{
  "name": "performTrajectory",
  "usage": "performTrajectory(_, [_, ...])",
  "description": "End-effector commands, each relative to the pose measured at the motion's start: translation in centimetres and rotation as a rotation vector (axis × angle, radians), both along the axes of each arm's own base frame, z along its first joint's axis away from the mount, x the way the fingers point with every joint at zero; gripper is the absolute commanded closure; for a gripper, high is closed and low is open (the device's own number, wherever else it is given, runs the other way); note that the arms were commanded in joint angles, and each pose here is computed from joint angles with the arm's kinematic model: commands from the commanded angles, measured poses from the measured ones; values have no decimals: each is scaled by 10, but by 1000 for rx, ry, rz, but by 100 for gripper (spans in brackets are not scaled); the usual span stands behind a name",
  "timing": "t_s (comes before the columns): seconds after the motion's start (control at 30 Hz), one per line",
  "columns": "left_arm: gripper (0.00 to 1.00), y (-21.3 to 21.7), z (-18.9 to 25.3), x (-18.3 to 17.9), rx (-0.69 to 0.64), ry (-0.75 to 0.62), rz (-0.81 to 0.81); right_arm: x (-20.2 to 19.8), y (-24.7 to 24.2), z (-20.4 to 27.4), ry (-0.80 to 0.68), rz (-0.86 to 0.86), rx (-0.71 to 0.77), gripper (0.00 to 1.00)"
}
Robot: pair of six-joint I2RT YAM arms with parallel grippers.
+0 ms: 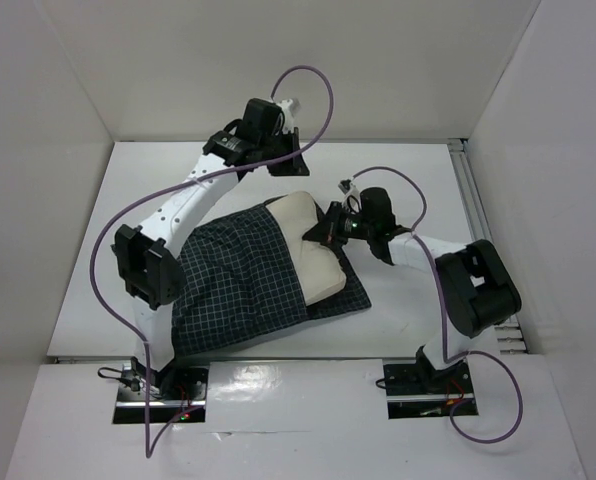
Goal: Put the pillow into the pillowcase
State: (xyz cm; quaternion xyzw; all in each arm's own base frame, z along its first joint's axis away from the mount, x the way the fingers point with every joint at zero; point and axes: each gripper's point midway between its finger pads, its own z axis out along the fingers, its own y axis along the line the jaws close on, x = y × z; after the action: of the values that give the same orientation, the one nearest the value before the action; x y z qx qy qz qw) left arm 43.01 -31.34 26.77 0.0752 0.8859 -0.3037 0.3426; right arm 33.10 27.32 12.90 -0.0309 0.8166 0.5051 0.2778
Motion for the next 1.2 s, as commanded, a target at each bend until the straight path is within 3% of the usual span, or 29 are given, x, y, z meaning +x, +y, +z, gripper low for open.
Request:
performTrajectory(0.0, [100,-11,8,-1,-10,-28,-67,-3,23,35,-91,5,88,100])
performTrajectory(0.07, [97,-1,5,-5,42,-13,-56,-12,44,29,-71,55,92,99])
performTrajectory(0.1, [88,6,13,-10,52,-18,-41,-15,54,17,-41,86,83,96])
performTrajectory(0.13, [68,13,-1,-16,87,19,-27,-18,60,13,-28,112,74,93])
performTrajectory(0.2, [47,35,-4,-28,148,27,32,-17,63,15,-43,125,40,66])
performTrajectory(0.3, [35,55,-34,-54,208,108,85,2,32,20,-94,5,-101,17])
performTrajectory(0.33, [35,62,-38,-69,204,136,101,10,17,18,-126,-31,-165,13])
performTrajectory(0.57, [31,69,-70,-106,344,178,169,20,-102,10,-110,-437,-498,6])
performTrajectory(0.63, [21,50,-78,-122,352,197,129,6,-125,1,-68,-498,-528,6])
performTrajectory(0.7, [0,41,-93,-132,390,215,160,-4,-142,-11,-32,-524,-541,5])
performTrajectory(0.77, [0,30,-106,-144,445,214,155,-10,-145,-8,-34,-528,-517,5])
performTrajectory(0.87, [0,47,-138,-147,604,259,232,-17,-146,-10,-14,-513,-510,5])
performTrajectory(1.13, [0,81,-211,-143,869,325,325,-23,-140,-8,-27,-468,-492,5])
performTrajectory(1.17, [5,78,-208,-141,859,318,327,-23,-140,-4,-38,-471,-485,5])
